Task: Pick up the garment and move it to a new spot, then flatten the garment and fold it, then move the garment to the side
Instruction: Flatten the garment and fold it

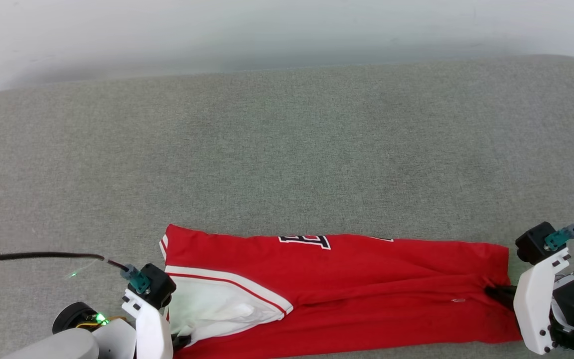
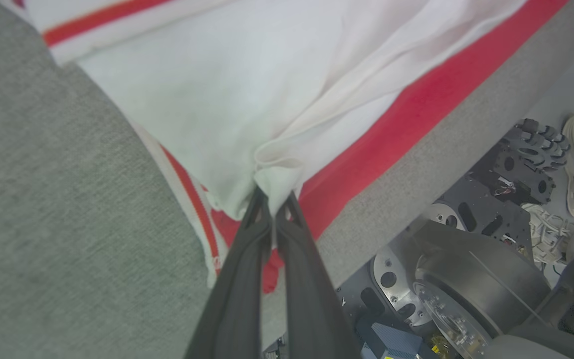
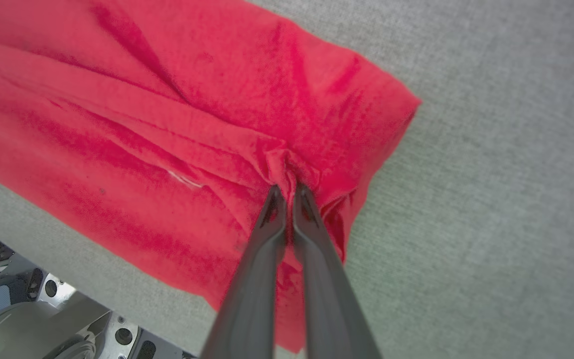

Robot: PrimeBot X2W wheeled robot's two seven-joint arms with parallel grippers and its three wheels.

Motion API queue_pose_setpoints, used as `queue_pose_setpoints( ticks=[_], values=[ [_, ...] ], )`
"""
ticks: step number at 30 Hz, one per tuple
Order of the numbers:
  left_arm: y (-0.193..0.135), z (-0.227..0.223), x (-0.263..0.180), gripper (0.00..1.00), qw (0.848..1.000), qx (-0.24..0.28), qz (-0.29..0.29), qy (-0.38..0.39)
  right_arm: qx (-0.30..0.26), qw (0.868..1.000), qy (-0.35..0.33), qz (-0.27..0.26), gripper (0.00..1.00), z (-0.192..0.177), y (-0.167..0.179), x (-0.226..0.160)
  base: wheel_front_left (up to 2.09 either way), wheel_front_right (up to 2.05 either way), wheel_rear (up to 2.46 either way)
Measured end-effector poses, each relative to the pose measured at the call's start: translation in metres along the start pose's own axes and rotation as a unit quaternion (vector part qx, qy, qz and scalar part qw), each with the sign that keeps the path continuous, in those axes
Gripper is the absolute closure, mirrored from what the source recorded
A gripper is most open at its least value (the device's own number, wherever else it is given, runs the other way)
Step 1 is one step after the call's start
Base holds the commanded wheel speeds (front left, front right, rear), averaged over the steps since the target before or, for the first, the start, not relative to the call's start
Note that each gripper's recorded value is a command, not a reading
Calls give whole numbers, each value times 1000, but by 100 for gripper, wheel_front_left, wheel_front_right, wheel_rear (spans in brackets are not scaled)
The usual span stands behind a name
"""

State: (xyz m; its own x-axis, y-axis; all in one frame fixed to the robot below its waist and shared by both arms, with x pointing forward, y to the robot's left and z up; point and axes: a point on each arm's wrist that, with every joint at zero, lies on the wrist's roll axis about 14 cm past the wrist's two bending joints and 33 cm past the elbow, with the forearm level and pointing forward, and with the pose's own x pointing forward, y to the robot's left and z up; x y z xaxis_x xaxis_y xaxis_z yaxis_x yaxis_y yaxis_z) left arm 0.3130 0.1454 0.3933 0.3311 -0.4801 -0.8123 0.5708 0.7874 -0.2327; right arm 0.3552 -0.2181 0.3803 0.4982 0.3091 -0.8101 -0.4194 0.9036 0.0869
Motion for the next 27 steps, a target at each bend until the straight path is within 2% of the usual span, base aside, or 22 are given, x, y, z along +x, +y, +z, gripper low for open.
queue_pose_setpoints(
  ticks=[1, 2, 3, 4, 5, 11, 14, 17, 21, 24, 27],
  values=[
    [2, -3, 3, 100, 1000, -4, 2, 2, 4, 1000, 0, 1, 100, -1, 1, 2, 0, 0, 0],
    [3, -4, 4, 53, 1000, -5, 5, 2, 7, 1000, -1, 1, 100, -1, 2, 3, 0, 0, 0],
    [6, -4, 5, 0, 1000, -5, 9, -1, 11, 1000, -3, 0, 80, -1, 2, 4, 0, 0, 0],
    [7, -3, 5, 0, 1000, -6, 11, -6, 14, 1000, -5, 1, 62, -1, 2, 5, 0, 0, 0],
    [8, -1, 5, 0, 1000, -6, 14, -14, 12, 1000, -6, 1, 0, 0, 3, 4, 0, 0, 0],
    [15, 29, -9, 0, 993, 3, 50, -108, -8, 996, -91, -7, 0, 37, 2, -15, 0, 0, 0],
    [20, 47, -23, 0, 982, 13, 83, -167, -2, 989, -145, -18, 0, 61, -7, -34, 0, 0, 0],
    [29, 67, -39, 0, 965, 17, 122, -230, 12, 981, -194, -25, 0, 79, -13, -50, 0, 0, 0],
    [35, 83, -56, 0, 939, 11, 164, -301, 39, 971, -231, -52, 0, 86, -33, -63, 0, 0, 0],
    [46, 92, -69, 0, 914, 8, 208, -349, 77, 965, -243, -66, 0, 82, -48, -66, 0, 0, 0],
    [55, 97, -74, 0, 896, 2, 242, -372, 115, 962, -234, -76, 0, 69, -58, -62, 0, 0, 0]
  ],
)
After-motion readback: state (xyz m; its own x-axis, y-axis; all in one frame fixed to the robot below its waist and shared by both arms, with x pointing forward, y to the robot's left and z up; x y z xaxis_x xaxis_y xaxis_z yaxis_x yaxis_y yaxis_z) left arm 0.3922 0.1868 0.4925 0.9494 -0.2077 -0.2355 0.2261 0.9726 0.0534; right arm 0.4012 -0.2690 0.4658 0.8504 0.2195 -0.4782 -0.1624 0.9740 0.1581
